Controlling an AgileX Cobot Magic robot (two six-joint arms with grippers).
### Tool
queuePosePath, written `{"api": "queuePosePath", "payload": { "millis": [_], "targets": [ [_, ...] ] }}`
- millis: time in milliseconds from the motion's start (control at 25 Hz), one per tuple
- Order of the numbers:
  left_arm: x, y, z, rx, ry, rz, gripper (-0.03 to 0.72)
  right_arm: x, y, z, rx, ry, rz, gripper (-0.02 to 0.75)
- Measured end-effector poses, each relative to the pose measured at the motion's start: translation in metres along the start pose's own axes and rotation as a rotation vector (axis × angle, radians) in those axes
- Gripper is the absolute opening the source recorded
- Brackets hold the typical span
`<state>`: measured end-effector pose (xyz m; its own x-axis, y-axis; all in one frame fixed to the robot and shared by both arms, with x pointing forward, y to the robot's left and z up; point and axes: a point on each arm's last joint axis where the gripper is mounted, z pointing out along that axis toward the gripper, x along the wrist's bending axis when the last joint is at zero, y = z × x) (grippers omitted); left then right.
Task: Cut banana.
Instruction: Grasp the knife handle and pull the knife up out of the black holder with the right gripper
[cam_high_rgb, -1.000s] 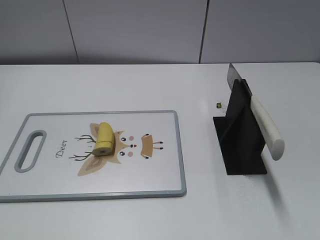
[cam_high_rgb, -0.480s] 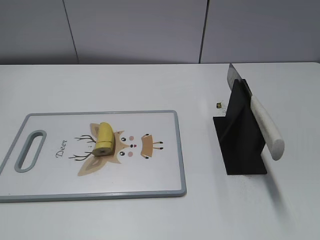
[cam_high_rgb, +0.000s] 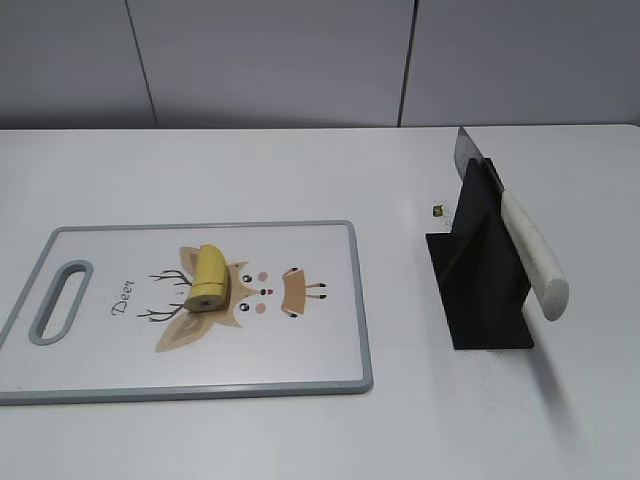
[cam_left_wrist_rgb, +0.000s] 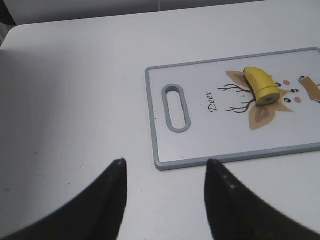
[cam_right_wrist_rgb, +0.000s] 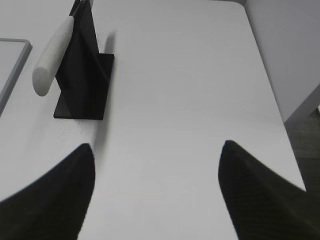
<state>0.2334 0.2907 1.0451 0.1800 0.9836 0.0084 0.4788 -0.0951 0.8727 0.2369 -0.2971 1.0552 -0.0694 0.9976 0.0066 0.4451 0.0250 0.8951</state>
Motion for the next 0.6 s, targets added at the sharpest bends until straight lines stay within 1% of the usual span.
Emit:
{"api": "queuePosePath", "payload": {
  "millis": [200, 440, 600],
  "targets": [
    [0.0, 0.0, 0.0, 0.0, 0.0, 0.0, 0.49, 0.004, 0.02, 0.014, 0.119, 0.039, 0.054, 0.583],
    [0.0, 0.0, 0.0, 0.0, 0.0, 0.0, 0.49, 0.004, 0.051, 0.036, 0.255, 0.041, 0.067, 0.583],
    [0.0, 0.0, 0.0, 0.0, 0.0, 0.0, 0.49, 0.004, 0.073, 0.051, 0.315, 0.042, 0.071, 0.583]
  ]
}}
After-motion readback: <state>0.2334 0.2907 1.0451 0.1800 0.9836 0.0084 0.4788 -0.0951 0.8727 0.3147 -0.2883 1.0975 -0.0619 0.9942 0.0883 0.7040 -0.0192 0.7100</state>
